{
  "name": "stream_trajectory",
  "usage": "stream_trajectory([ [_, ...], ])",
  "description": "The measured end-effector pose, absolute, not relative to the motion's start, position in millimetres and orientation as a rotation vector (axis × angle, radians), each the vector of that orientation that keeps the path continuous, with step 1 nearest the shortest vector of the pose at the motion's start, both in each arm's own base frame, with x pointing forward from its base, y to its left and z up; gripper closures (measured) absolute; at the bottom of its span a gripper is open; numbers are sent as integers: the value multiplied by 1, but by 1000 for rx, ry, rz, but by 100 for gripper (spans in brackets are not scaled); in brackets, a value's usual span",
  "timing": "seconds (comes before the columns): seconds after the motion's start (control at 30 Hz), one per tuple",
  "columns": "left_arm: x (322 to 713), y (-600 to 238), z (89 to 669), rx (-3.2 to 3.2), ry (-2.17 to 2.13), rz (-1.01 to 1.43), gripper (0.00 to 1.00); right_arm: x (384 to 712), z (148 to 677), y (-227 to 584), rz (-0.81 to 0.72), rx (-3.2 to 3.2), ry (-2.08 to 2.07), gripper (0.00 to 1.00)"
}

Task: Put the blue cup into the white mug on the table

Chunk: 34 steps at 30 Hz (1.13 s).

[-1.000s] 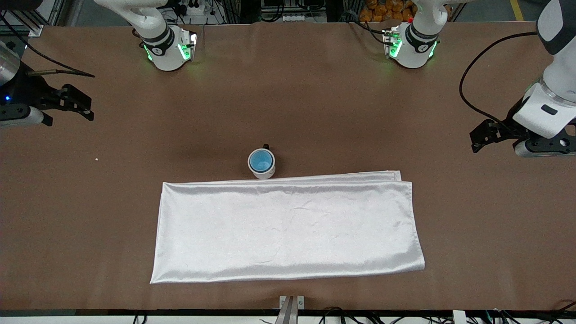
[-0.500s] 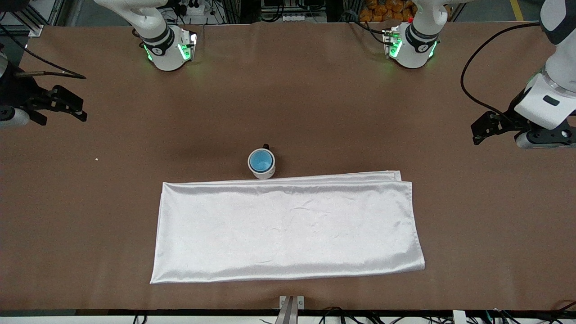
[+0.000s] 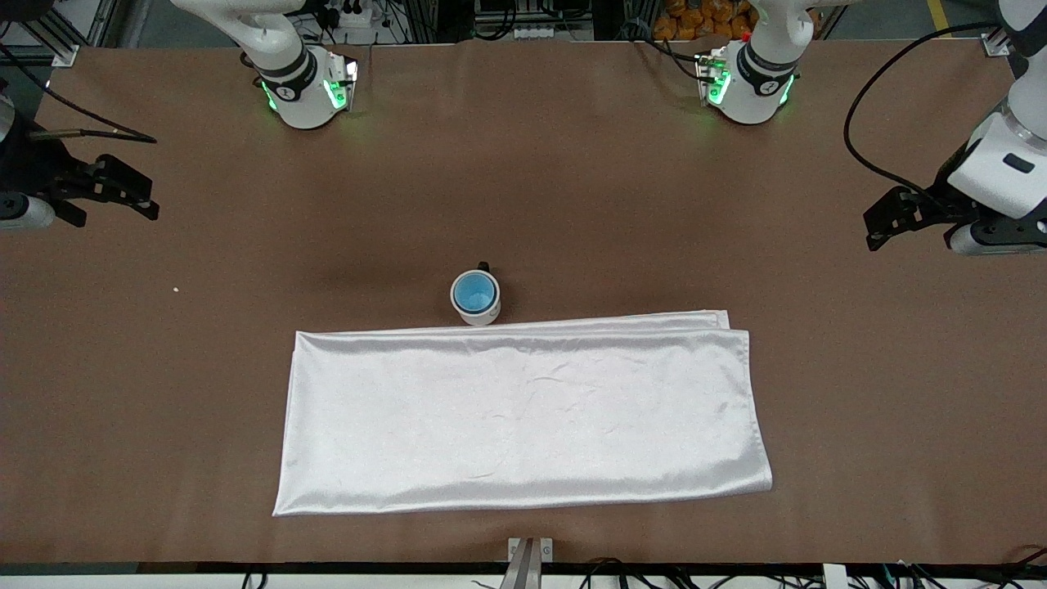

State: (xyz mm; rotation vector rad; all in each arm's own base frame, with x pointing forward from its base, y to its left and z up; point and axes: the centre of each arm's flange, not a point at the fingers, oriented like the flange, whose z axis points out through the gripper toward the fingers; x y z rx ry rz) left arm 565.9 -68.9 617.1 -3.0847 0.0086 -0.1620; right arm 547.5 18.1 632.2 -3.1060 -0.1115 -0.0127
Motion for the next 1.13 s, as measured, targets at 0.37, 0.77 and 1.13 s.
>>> stream_trajectory([
  [0.37, 562, -67, 627, -3084, 3, -150, 0, 548, 632, 18, -10, -3106, -111, 0],
  [0.77, 561, -62, 634, -3133, -32, -138, 0, 548, 631, 18, -6, -3106, -111, 0],
  [1.13, 560, -57, 637, -3135, -45, -124, 0, 548, 632, 18, -12, -3106, -111, 0],
])
